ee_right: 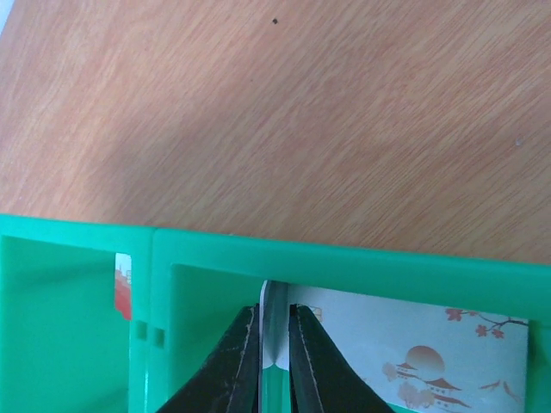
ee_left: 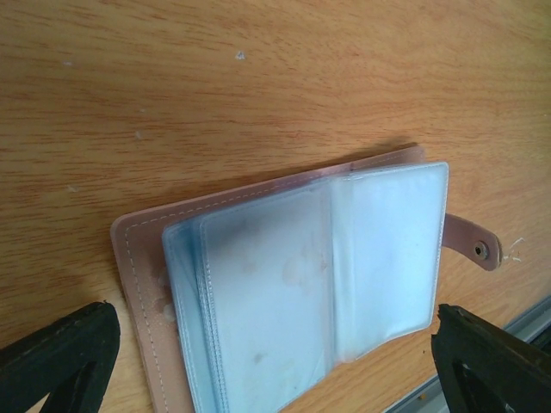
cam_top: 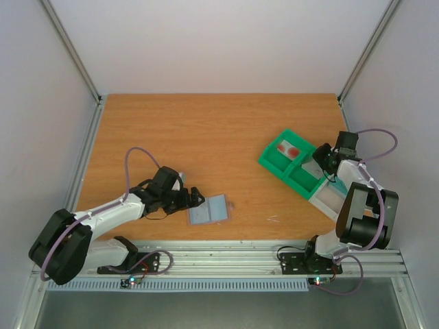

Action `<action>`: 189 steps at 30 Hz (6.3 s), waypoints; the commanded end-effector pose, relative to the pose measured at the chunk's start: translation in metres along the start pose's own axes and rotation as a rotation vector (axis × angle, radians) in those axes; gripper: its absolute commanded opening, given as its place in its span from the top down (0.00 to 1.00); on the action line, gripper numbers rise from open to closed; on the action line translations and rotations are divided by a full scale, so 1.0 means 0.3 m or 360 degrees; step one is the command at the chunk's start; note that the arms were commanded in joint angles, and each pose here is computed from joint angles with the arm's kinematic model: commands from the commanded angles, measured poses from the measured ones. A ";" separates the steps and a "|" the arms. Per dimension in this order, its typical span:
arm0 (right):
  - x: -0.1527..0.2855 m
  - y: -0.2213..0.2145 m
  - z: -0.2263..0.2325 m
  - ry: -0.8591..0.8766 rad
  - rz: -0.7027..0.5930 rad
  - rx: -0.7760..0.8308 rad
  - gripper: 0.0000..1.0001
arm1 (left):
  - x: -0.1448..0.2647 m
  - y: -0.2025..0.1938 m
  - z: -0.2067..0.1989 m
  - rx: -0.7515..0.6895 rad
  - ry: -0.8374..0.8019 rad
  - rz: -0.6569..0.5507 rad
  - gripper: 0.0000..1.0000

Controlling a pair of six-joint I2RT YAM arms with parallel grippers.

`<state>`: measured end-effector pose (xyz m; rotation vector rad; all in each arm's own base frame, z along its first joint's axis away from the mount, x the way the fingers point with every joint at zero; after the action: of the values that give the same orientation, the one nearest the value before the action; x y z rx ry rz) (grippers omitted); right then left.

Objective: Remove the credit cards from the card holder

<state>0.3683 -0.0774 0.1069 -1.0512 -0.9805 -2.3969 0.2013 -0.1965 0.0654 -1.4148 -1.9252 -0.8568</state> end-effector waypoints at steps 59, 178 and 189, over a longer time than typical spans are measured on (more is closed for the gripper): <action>0.029 0.028 -0.008 -0.0337 0.0189 0.0082 0.99 | 0.074 -0.025 -0.048 0.0058 -0.0111 0.0022 0.01; 0.125 -1.426 0.507 0.0547 0.1400 0.1035 0.99 | -0.024 -0.045 0.039 0.0164 -0.0244 -0.0085 0.53; 0.127 -1.430 0.512 0.0577 0.1401 0.0996 0.99 | -0.038 -0.051 0.002 0.0203 -0.0383 -0.0036 0.53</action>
<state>0.1988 0.3423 0.0334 -0.5108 -0.8092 -1.3806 0.1895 -0.2030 0.0524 -1.4509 -2.1024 -0.6157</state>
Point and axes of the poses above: each gripper's point midway between its finger pads, its own x axis back along the fingers, its own z axis along the line the jaws close on, y = z × x, the point moved 2 cm from there along x, back along the fingers, and after that the axes turned 4 degrees about x, right-handed, at the moved point
